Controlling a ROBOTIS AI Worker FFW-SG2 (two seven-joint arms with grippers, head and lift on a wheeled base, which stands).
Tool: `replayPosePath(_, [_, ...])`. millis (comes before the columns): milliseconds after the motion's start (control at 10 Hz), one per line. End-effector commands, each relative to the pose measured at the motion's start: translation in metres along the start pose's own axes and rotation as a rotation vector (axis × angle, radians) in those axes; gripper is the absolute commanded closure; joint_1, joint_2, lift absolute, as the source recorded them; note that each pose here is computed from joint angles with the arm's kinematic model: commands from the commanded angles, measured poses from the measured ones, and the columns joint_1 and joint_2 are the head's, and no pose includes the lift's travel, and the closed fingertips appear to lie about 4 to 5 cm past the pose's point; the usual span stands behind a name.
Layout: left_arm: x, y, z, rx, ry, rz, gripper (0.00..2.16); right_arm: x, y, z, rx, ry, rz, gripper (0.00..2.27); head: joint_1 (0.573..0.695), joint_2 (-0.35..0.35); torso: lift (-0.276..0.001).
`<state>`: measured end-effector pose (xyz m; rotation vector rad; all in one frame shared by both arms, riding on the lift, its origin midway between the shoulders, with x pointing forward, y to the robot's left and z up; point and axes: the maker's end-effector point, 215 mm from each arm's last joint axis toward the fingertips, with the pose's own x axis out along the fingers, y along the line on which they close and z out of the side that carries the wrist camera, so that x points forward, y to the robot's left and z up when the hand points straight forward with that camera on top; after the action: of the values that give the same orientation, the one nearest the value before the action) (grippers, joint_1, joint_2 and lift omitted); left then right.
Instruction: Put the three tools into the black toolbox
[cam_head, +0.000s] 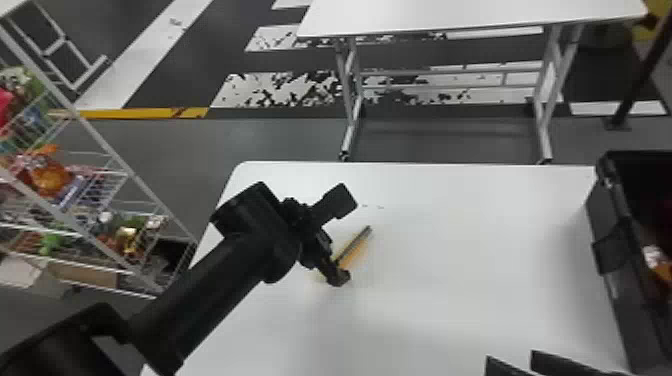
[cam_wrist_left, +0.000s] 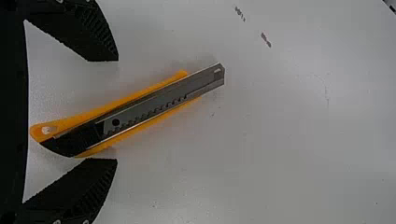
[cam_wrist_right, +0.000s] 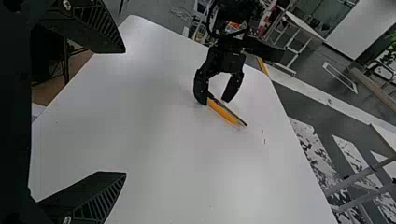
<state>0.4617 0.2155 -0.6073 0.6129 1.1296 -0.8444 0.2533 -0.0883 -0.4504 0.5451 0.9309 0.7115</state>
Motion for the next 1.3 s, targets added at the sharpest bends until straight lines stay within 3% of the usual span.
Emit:
replayPosePath(0, [0.003, -0.006, 0.000, -0.014, 0.011, -0.008, 0.08, -0.004, -0.003, -0.002, 0.012, 0.000, -0.001, 0.06, 0.695, 0.204, -0.051])
replayPosePath(300, [0.006, -0.012, -0.020, -0.058, 0.074, -0.001, 0.08, -0.012, 0.001, 0.000, 0.010, -0.011, 0.006, 0.06, 0.695, 0.201, -0.051])
replayPosePath(400, [0.006, -0.016, -0.027, -0.071, 0.097, -0.001, 0.23, -0.014, 0.001, -0.001, 0.012, -0.012, 0.003, 0.06, 0.695, 0.206, -0.051])
replayPosePath(600, [0.003, -0.018, -0.032, -0.093, 0.120, 0.002, 0.27, -0.018, 0.001, -0.002, 0.012, -0.014, -0.003, 0.06, 0.695, 0.215, -0.051])
replayPosePath(900, [0.003, -0.026, -0.047, -0.099, 0.151, 0.017, 0.88, -0.022, 0.002, -0.003, 0.014, -0.016, -0.003, 0.06, 0.695, 0.227, -0.051])
replayPosePath(1100, [-0.004, -0.026, -0.052, -0.124, 0.169, 0.029, 0.95, -0.022, 0.005, -0.006, 0.020, -0.015, 0.009, 0.06, 0.695, 0.240, -0.051])
replayPosePath(1200, [-0.005, -0.029, -0.057, -0.139, 0.184, 0.031, 1.40, -0.024, 0.006, -0.008, 0.027, -0.016, 0.017, 0.06, 0.695, 0.244, -0.051])
